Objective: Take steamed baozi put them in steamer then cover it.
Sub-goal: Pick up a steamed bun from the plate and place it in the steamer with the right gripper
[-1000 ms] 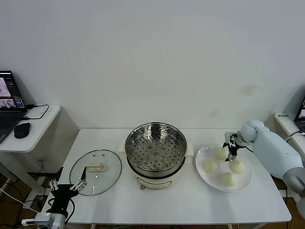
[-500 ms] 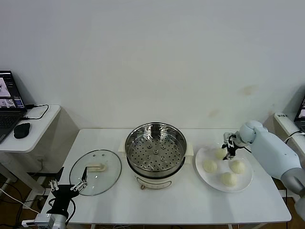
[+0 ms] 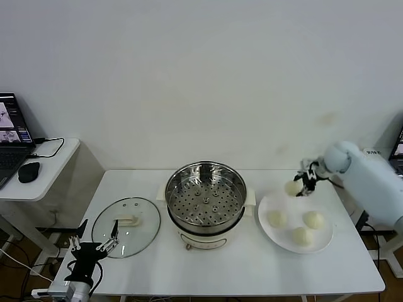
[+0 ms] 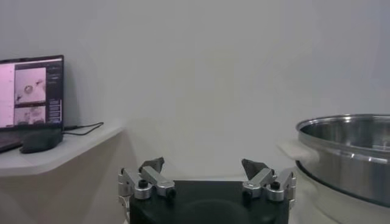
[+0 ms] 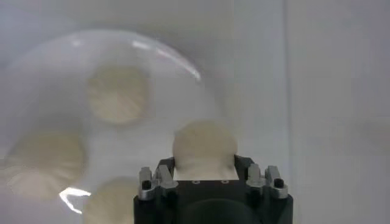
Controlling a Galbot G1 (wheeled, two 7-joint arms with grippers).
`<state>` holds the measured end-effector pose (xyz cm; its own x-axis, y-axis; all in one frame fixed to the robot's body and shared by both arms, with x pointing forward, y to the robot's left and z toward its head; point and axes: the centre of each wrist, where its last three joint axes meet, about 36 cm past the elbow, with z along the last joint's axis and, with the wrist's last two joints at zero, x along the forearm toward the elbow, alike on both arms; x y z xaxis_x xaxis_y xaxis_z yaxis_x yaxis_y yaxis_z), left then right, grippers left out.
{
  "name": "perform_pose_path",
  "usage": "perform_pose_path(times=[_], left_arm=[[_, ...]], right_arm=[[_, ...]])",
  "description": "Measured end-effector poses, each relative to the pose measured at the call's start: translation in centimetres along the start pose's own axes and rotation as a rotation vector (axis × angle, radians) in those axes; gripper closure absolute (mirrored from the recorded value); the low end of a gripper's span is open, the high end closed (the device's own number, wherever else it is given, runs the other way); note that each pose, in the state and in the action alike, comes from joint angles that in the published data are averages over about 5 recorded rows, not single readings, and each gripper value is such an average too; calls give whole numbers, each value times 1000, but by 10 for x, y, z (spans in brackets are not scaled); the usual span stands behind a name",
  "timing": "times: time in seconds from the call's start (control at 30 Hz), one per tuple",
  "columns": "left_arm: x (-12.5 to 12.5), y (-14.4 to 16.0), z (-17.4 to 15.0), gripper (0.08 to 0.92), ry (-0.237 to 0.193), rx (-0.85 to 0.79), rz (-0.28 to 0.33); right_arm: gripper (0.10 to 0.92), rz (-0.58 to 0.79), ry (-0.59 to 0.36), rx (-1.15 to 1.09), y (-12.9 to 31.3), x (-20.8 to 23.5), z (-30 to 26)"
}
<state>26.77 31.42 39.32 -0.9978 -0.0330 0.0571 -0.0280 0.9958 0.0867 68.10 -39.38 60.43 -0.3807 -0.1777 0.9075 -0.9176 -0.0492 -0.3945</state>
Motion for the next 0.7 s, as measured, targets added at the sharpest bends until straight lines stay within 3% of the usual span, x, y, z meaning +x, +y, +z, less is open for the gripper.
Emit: perform_pose_path(times=[0.37,0.7], left_arm=[[0,3,-5,177,-10,11,-5],[-4,10,-9,177,-25,14,-26]], right_arm=[[403,59,-133,219,-47,80,-102],[411,9,-195,482,-50,60,-201]])
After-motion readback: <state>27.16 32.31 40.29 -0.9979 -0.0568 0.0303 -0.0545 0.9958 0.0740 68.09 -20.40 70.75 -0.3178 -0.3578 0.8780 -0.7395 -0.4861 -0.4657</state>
